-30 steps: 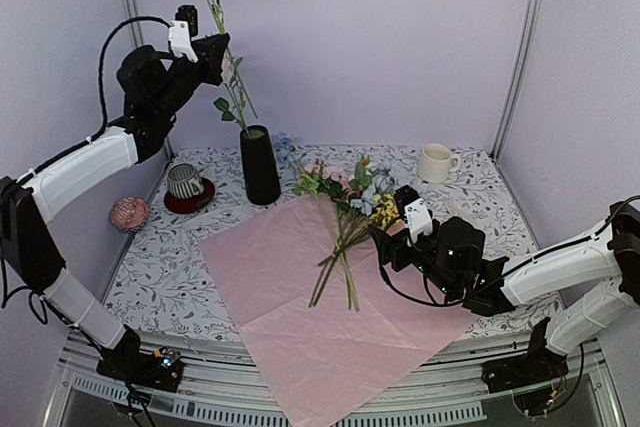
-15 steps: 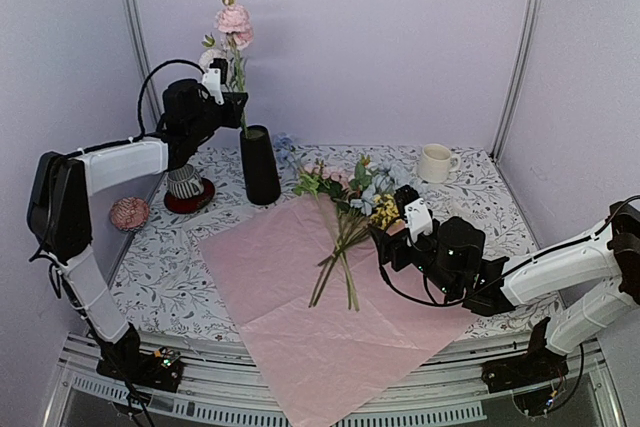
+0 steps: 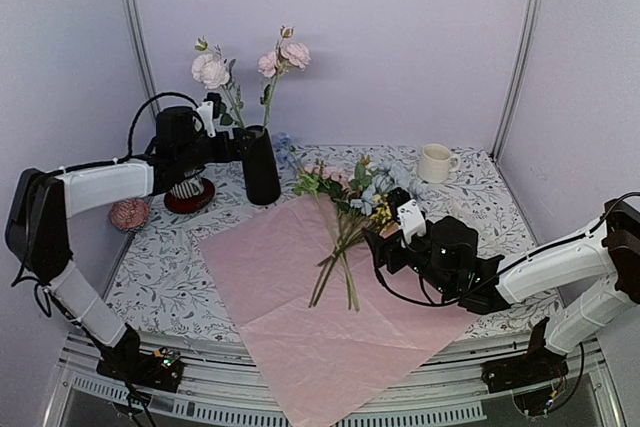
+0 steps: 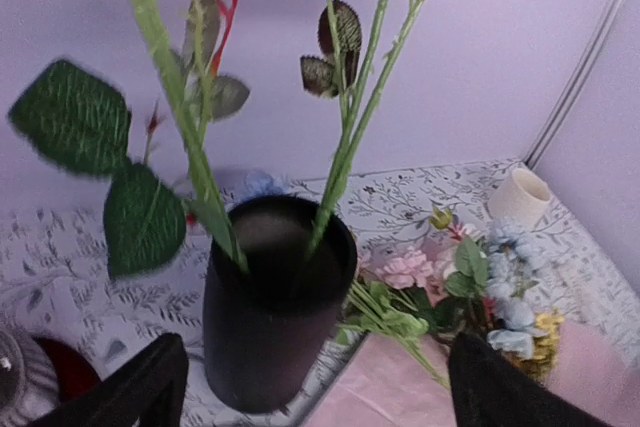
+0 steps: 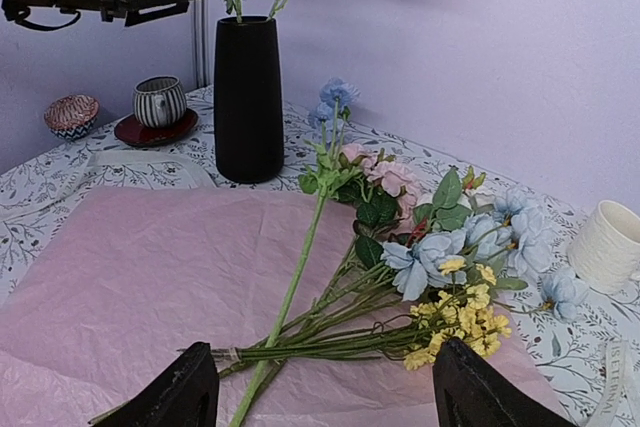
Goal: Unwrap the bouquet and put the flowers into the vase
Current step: Place the fake flower in the vase, then adjust the fake flower on the flattened wrapping paper.
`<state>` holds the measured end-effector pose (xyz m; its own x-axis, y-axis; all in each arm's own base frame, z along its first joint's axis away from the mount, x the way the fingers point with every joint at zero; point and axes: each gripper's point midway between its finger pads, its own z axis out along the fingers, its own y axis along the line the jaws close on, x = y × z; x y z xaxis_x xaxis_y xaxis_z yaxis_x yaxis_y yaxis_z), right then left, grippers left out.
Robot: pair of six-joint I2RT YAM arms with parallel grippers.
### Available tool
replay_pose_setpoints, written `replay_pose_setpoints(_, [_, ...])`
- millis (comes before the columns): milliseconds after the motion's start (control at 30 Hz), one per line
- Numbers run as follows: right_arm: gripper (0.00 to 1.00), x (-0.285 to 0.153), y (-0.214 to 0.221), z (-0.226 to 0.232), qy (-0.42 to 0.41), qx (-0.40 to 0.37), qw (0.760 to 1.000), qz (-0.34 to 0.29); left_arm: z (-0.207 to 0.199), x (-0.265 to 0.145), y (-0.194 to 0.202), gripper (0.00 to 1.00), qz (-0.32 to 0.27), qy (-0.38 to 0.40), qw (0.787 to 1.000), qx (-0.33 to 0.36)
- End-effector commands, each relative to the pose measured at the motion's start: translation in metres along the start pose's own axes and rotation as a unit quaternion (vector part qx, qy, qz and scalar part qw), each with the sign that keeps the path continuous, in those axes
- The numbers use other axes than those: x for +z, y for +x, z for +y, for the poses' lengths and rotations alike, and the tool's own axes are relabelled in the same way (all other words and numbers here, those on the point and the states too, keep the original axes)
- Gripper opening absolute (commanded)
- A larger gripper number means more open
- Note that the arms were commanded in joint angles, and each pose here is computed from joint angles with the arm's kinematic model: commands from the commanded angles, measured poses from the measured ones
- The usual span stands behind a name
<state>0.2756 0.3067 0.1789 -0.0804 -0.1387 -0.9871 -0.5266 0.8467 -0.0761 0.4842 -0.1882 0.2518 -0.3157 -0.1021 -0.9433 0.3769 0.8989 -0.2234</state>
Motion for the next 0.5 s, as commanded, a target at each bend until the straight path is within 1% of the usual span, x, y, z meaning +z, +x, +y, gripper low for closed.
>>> replay_pose_setpoints(0, [0.76, 0.01, 0.001, 0.014, -0.028, 0.027, 0.999, 0.021, -0.01, -0.033, 0.026, 0.98, 0.03, 0.0, 0.999, -0.031])
replay_pose_setpoints(133, [0.76, 0.018, 0.003, 0.024, -0.041, 0.061, 0.996, 0.055, -0.015, -0.049, 0.061, 0.98, 0.089, -0.012, 0.995, -0.041])
replay_pose_setpoints(300, [0.77, 0.02, 0.007, 0.037, -0.057, 0.135, 0.982, 0.116, -0.005, -0.063, 0.083, 0.98, 0.136, -0.055, 0.987, -0.065])
replay_pose_setpoints(367, [0.73, 0.018, 0.012, 0.032, -0.041, 0.154, 0.979, 0.13, 0.003, -0.068, 0.084, 0.98, 0.143, -0.078, 0.985, -0.062])
replay_pose_setpoints(400, [0.69, 0.017, 0.016, 0.027, -0.027, 0.159, 0.978, 0.133, 0.007, -0.07, 0.085, 0.98, 0.141, -0.088, 0.984, -0.065])
replay_pose_setpoints(433, [0.65, 0.016, 0.019, 0.022, -0.013, 0.168, 0.976, 0.138, 0.008, -0.073, 0.088, 0.98, 0.14, -0.088, 0.984, -0.068])
replay_pose_setpoints(467, [0.62, 0.015, 0.023, 0.022, -0.008, 0.181, 0.972, 0.148, -0.001, -0.075, 0.089, 0.98, 0.136, -0.058, 0.986, -0.071])
